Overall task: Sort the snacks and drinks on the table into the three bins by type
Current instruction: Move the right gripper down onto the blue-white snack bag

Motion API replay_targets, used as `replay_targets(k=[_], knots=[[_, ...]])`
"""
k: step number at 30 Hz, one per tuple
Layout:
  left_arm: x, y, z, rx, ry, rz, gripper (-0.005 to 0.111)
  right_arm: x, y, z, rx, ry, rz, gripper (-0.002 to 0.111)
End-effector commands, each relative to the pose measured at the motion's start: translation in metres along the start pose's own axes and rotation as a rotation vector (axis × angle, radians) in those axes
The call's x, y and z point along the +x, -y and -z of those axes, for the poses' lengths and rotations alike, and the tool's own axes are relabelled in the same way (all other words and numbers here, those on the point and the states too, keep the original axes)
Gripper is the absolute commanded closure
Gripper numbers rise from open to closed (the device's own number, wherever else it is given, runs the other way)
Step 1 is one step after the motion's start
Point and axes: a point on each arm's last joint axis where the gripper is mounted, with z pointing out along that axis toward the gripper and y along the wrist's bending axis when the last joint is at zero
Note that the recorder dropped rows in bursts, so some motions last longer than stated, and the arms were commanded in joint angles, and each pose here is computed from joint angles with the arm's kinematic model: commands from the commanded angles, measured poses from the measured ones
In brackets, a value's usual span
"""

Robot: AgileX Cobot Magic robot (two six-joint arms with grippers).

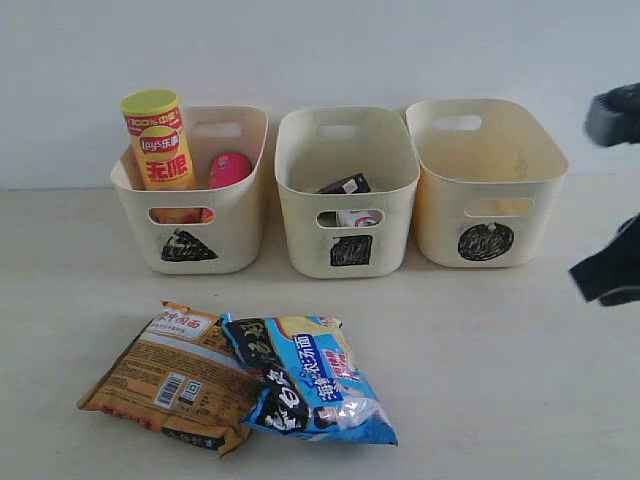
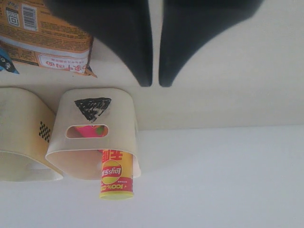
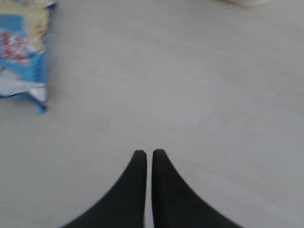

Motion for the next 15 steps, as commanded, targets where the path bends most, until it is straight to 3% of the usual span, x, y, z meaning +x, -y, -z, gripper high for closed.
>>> replay_targets(k=[1, 7, 9, 12, 15], knots=[[0.001, 0.0, 0.0, -0.002, -0.003, 0.001, 0.102, -0.003, -0.036, -0.019, -0.182, -0.041, 0.188, 0.108], [0.001, 0.0, 0.0, -0.002, -0.003, 0.001, 0.102, -0.006, -0.089, -0.048, -0.27, -0.05, 0.406, 0.107], [0.001, 0.0, 0.0, -0.002, -0.003, 0.001, 0.102, -0.007, -0.107, -0.057, -0.292, -0.032, 0.494, 0.101], [0.001, 0.0, 0.0, -0.002, -0.003, 0.001, 0.102, -0.008, -0.132, -0.075, -0.295, 0.005, 0.588, 0.079], [0.001, 0.0, 0.0, -0.002, -0.003, 0.001, 0.102, -0.01, -0.149, -0.094, -0.288, 0.055, 0.592, 0.035]])
